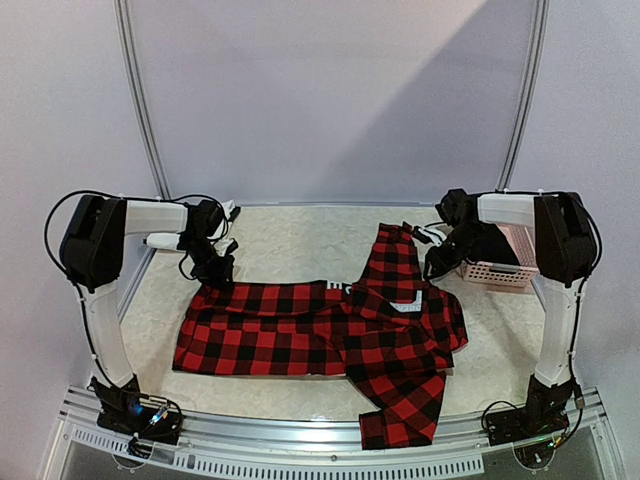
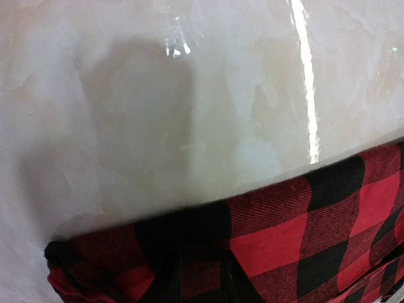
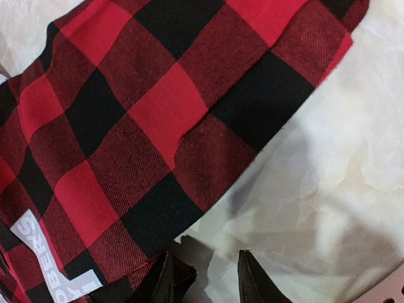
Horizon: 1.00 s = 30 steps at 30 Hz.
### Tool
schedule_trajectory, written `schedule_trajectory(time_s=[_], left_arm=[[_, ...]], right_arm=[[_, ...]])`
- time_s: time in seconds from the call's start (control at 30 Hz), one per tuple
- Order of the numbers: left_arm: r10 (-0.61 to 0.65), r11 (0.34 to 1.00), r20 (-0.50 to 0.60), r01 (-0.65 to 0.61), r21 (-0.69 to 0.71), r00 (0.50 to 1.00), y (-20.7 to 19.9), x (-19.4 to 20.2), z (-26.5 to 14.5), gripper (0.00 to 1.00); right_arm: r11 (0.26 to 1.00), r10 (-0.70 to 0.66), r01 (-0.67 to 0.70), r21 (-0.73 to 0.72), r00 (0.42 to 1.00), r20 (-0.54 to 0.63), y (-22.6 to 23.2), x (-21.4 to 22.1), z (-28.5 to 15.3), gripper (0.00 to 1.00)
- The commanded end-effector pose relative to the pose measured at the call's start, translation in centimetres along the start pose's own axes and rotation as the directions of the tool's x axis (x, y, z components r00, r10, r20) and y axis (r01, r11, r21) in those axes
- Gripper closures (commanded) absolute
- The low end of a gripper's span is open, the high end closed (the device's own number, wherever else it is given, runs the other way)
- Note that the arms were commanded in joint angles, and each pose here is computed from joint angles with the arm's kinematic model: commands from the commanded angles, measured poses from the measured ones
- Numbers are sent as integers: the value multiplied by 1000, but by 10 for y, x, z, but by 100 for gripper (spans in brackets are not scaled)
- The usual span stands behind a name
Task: Fold and stack the mixed laundry pile
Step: Adjust the rectangle-folded shirt at the center of the board.
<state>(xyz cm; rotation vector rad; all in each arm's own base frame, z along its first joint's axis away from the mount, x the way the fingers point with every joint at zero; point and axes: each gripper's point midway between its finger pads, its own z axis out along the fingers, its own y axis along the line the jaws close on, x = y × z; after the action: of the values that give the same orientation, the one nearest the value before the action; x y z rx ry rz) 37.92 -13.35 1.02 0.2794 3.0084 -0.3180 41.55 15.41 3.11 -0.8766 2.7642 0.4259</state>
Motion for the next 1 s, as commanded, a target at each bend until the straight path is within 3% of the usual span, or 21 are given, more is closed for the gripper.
schedule_trajectory(time_s=[0.0, 0.13, 0.43, 0.57, 0.67, 0.83, 0.97], left_arm=[[-6, 998, -33, 4, -61, 999, 13, 4, 7, 77], [-15, 994, -63, 8, -112, 998, 26, 8, 15, 79], [-36, 994, -37, 31, -108, 999, 27, 7, 2, 80], [-34, 993, 63, 41, -114, 997, 26, -7, -24, 77], [-52, 991, 119, 66, -117, 992, 30, -14, -37, 76], [-85, 991, 160, 100, -90, 983, 31, -18, -36, 72], [-123, 988, 134, 134, -73, 983, 33, -17, -24, 71]], right_arm=[[999, 7, -7, -38, 1000, -11, 3, 0, 13, 72], [998, 3, -5, -70, 999, -35, 7, 7, 22, 77], [993, -32, 31, -111, 999, 0, 24, 13, 3, 54], [994, -34, 31, -104, 999, -26, 22, 21, 6, 52], [996, -30, 25, -85, 998, -62, 17, 30, 15, 61], [998, -14, 9, -69, 997, -75, 12, 29, 21, 99], [999, 6, -9, -45, 998, -62, 5, 21, 21, 100]])
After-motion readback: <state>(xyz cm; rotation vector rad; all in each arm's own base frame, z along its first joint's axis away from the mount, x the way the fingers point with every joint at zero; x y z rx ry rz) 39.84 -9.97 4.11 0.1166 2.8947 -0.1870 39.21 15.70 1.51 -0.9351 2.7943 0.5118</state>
